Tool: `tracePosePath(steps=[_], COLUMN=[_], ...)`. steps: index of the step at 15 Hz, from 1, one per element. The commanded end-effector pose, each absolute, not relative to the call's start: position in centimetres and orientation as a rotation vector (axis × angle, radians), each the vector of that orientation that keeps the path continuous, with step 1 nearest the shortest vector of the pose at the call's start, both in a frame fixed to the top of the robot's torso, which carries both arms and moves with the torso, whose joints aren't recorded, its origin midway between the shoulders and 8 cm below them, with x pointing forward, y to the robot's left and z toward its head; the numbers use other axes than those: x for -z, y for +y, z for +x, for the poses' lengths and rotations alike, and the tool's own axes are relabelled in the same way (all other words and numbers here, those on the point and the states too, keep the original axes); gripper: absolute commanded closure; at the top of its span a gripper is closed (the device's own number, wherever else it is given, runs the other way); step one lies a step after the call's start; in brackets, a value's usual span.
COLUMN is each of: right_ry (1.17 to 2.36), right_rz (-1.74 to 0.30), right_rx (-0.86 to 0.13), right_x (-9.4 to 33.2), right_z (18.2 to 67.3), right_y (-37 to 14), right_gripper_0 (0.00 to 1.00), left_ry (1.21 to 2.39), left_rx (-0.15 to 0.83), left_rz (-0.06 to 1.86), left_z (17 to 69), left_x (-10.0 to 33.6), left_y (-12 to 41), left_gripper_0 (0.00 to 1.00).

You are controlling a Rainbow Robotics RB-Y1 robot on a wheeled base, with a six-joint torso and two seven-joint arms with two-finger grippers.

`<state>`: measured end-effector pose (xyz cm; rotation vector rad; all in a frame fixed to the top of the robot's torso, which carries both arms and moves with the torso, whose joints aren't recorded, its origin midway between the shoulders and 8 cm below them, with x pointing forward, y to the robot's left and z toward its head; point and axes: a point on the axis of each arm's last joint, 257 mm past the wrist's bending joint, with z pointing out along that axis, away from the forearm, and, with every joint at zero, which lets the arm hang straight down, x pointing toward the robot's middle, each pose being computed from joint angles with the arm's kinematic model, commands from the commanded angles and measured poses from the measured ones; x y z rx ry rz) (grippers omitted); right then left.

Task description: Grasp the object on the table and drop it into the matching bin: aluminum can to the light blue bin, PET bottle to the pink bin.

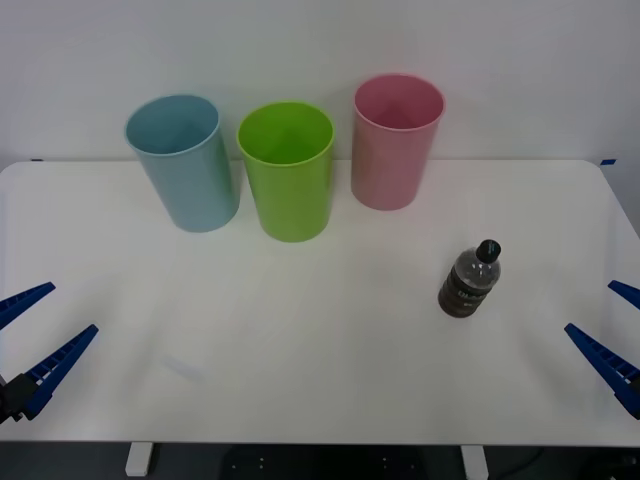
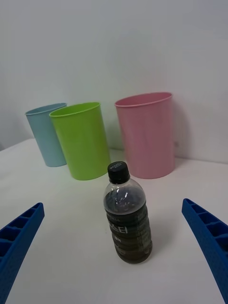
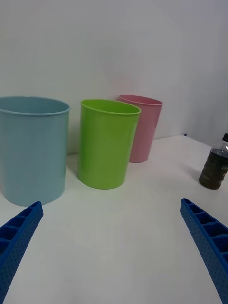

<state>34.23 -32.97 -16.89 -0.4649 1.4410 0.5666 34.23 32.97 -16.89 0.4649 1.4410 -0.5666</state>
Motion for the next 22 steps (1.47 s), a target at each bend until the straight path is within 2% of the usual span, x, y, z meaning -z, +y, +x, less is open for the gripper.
tracePosePath(steps=[1,2,12,18,22], right_ry=[1.441,1.488,1.532,1.549,1.575], right_rz=[-0.465,-0.398,-0.405,-0.487,-0.455], right_rx=[-0.567,-0.571,-0.532,-0.354,-0.379], right_x=[16.9,19.2,20.3,23.0,25.4], right_z=[34.2,33.2,32.4,32.4,33.1], right_y=[-33.0,-33.8,-34.5,-34.8,-34.4], right_gripper_0=[0.00,0.00,0.00,0.00,0.00], left_ry=[1.441,1.441,1.441,1.441,1.441], left_rx=[0.567,0.567,0.567,0.567,0.567], left_rz=[0.465,0.465,0.465,0.465,0.465], left_z=[34.2,34.2,34.2,34.2,34.2], left_x=[16.9,16.9,16.9,16.9,16.9], left_y=[33.0,33.0,33.0,33.0,33.0], left_gripper_0=[0.00,0.00,0.00,0.00,0.00])
